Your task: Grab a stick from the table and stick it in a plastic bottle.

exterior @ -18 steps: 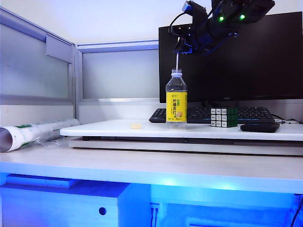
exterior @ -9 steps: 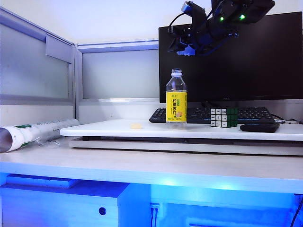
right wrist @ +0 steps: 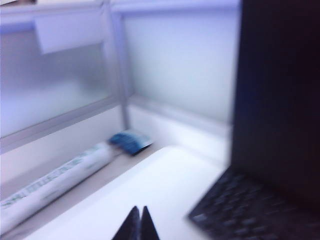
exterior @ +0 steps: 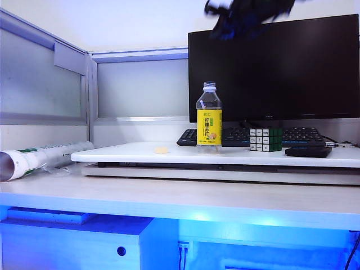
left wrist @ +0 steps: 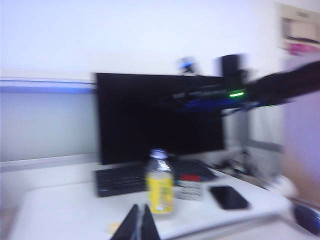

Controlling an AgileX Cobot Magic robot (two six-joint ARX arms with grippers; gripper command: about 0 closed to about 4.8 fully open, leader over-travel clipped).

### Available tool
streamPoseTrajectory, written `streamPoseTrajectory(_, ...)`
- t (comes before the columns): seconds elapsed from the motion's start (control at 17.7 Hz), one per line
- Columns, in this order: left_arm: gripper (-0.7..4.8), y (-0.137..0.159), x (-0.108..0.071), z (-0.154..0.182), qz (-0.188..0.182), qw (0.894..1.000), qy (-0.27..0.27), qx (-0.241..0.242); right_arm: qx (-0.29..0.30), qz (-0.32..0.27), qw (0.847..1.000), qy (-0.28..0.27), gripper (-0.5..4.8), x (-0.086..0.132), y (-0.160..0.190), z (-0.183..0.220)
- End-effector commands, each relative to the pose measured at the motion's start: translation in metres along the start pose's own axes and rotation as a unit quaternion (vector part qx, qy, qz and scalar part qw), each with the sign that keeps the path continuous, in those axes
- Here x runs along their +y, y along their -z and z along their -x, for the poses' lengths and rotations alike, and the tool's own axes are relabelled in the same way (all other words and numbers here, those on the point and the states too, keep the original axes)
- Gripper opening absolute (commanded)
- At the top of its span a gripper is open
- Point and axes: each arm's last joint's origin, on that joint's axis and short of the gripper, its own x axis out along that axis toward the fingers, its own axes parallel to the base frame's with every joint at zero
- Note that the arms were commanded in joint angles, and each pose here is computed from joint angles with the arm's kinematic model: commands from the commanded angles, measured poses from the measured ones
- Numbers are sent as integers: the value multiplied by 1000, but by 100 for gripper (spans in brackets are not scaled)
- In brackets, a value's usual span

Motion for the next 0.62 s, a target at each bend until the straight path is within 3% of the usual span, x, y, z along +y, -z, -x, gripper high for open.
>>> streamPoseTrajectory(0.06,-5,-2,3,0,-3,998,-60,-19,2,36,999,31,-3,7,-31,24)
streamPoseTrajectory(0.23,-5,1,7,1,-18,993,-115,-14,12,40,998,44,-3,8,-54,50)
streamPoseTrajectory(0.39,-5,13,13,3,-37,982,-179,42,2,43,996,80,-3,5,-72,93)
streamPoseTrajectory(0.62,-5,19,16,5,-57,972,-218,72,0,45,992,121,-3,0,-71,145)
